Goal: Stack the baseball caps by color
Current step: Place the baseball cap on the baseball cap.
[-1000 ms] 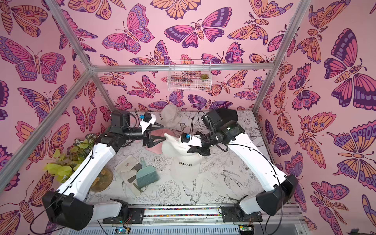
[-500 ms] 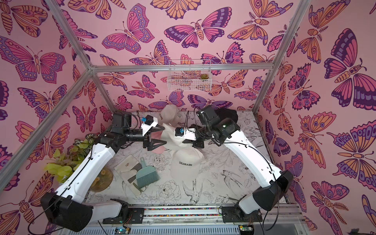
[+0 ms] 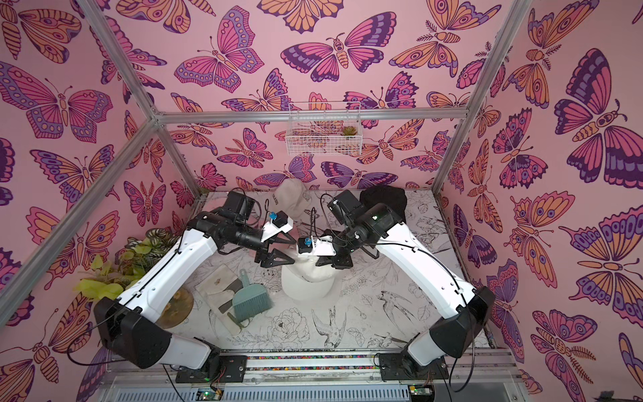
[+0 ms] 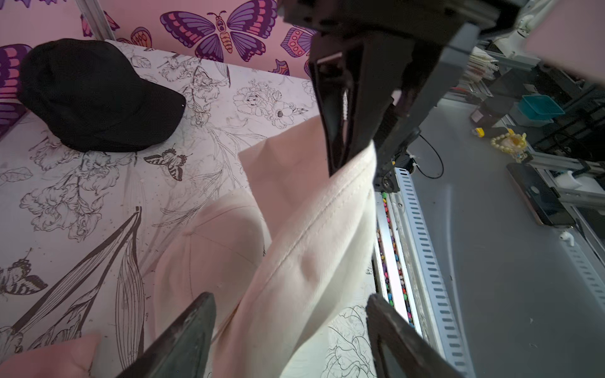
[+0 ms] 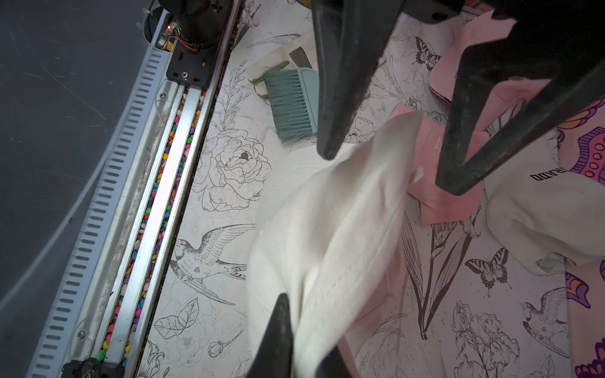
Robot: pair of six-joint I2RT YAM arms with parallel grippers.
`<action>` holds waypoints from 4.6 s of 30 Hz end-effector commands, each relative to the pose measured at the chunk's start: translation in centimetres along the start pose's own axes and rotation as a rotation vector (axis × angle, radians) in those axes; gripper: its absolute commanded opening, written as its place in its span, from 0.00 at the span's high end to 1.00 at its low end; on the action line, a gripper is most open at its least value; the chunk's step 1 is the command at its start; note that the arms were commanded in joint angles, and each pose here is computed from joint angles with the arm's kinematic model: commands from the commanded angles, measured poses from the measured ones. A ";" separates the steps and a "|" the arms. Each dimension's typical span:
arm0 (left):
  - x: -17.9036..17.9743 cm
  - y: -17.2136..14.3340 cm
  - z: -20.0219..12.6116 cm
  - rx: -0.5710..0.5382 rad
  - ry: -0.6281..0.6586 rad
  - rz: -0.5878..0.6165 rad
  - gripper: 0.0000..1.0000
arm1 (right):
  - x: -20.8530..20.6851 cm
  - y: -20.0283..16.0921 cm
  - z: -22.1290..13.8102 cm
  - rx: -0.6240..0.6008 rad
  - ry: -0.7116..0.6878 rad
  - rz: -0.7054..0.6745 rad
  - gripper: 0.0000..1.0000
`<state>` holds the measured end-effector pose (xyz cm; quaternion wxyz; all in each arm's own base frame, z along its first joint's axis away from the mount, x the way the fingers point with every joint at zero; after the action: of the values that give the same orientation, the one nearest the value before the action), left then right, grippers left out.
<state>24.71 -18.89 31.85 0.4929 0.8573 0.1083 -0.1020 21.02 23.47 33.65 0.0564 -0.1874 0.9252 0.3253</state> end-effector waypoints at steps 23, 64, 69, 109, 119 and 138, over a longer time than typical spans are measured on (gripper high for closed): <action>-0.2 0.6 0.9 -0.039 -0.145 0.022 1.00 | 0.3 0.3 1.6 -0.109 0.137 0.039 0.82; -0.3 0.6 -2.2 -0.158 -0.162 -0.015 1.00 | 4.0 -5.8 -1.6 -0.139 0.133 0.184 0.60; 0.0 0.5 -2.0 -0.157 -0.163 -0.019 1.00 | 3.8 -6.1 -1.9 -0.139 0.118 0.203 0.66; 13.7 -8.4 9.4 -0.050 0.259 -0.451 0.93 | 0.2 -18.1 7.4 0.173 -0.080 1.231 0.99; 16.4 -7.4 9.3 -0.088 0.390 -0.602 0.45 | -1.2 -18.4 6.0 0.116 -0.352 1.342 0.52; 20.4 -4.2 5.3 -0.061 0.888 -0.714 0.00 | 2.5 -13.9 3.2 -0.156 -0.722 0.858 0.37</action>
<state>42.60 -19.51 22.77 0.4314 0.6981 0.5628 0.0996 24.52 12.91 20.93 0.1937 0.3981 0.8013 0.4023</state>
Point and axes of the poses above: each gripper's point midway between its finger pads, its own z axis out along the fingers, its own x axis along the line the jaws close on, y = z × x, the point moved 8 cm from there along -z, back along the fingers, and after that the axes turned 9 degrees about -z, right-handed, at the moved point
